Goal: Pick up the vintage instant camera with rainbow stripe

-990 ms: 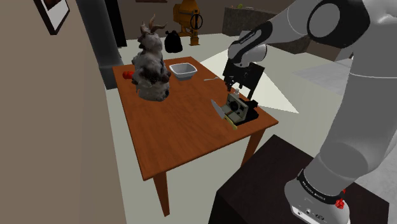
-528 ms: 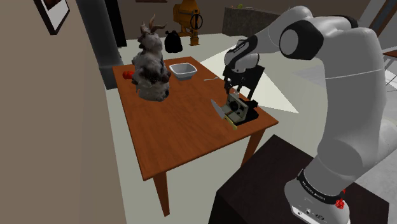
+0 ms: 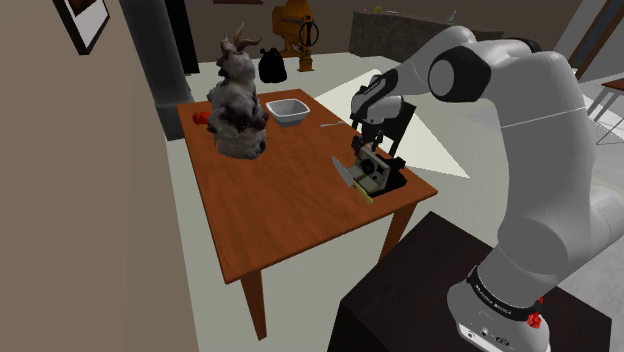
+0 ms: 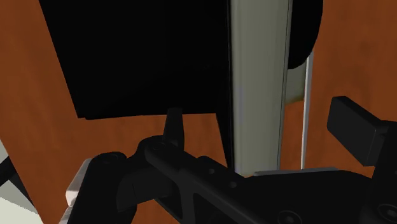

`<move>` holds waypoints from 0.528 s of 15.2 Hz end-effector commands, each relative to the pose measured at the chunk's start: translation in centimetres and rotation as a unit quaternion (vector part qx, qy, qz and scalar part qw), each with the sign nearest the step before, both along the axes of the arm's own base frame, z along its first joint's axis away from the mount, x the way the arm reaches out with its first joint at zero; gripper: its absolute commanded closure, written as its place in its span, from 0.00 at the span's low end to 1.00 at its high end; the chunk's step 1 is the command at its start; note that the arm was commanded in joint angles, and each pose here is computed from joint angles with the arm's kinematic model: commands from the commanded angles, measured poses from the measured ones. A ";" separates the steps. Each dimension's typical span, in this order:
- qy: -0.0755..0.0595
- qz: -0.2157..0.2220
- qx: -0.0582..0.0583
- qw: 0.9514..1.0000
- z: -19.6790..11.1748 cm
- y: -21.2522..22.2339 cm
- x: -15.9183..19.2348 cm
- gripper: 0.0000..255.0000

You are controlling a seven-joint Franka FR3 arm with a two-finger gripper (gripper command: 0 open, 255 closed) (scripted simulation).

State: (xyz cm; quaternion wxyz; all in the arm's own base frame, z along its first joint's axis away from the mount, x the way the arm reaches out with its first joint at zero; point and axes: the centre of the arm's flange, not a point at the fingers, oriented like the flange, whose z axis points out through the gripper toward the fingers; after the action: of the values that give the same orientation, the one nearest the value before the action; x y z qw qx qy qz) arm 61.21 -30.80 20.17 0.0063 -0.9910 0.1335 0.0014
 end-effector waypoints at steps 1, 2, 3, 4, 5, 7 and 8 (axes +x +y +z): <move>0.000 0.000 0.000 1.000 -0.8 0.1 0.1 0.00; 0.000 0.000 0.000 1.000 -0.8 0.1 0.1 0.00; 0.000 0.000 0.000 1.000 -0.8 0.1 0.2 1.00; 0.000 0.000 0.000 1.000 -0.8 0.0 0.2 1.00; 0.000 0.000 0.000 1.000 -0.8 0.0 0.2 1.00; 0.000 0.000 0.000 1.000 -0.8 0.0 0.2 1.00; 0.000 0.000 0.000 1.000 -0.8 0.0 0.2 1.00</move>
State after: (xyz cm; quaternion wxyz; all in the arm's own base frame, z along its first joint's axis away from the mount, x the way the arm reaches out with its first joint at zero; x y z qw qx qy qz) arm 61.40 -30.76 19.48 0.0064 -0.9910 0.1335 0.0009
